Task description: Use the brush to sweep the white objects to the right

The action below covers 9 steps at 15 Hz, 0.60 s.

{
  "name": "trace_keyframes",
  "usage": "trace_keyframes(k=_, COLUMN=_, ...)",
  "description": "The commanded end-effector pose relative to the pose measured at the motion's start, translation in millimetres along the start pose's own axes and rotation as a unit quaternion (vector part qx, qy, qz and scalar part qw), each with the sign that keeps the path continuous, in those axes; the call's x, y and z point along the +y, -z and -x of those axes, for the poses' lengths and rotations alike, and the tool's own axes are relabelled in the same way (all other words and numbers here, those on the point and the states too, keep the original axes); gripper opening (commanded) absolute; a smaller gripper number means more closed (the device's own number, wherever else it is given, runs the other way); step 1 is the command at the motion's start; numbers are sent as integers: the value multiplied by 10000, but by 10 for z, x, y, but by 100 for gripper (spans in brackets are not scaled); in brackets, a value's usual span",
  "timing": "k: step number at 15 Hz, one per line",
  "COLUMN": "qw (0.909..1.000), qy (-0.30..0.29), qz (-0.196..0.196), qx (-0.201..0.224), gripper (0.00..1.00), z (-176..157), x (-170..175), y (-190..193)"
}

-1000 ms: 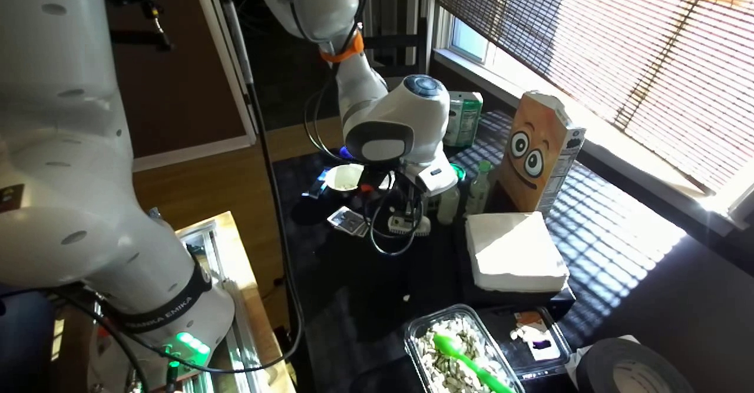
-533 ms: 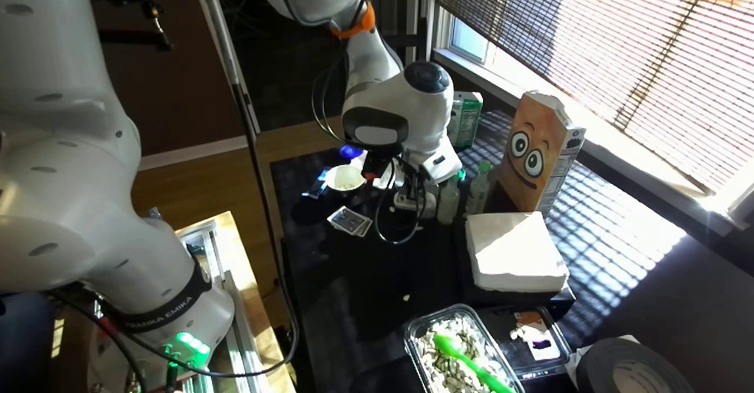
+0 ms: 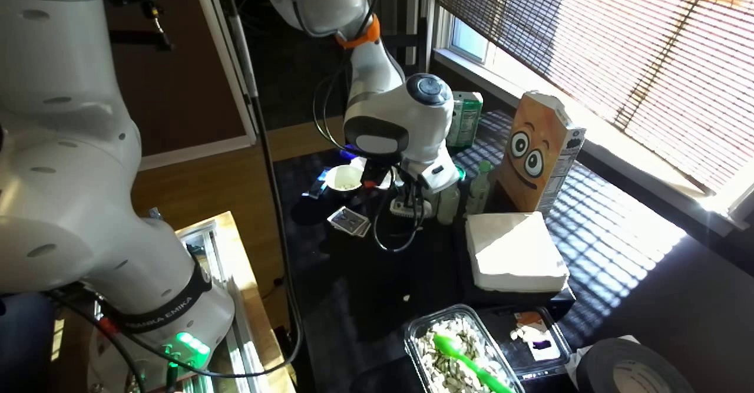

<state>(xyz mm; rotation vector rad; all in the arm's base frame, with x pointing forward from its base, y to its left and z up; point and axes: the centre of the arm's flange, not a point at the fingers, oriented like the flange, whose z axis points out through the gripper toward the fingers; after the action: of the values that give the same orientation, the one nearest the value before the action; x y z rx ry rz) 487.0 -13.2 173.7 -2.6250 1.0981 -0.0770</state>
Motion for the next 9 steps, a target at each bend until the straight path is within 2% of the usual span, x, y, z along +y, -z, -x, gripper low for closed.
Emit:
trace_keyframes(k=1, qw=10000, qy=-89, qz=25, qx=-27, gripper=6, z=-99, x=-117, y=-192)
trace_keyframes(k=9, qw=9975, qy=-575, qz=410, qx=-83, gripper=6, z=-325, x=-22, y=-441)
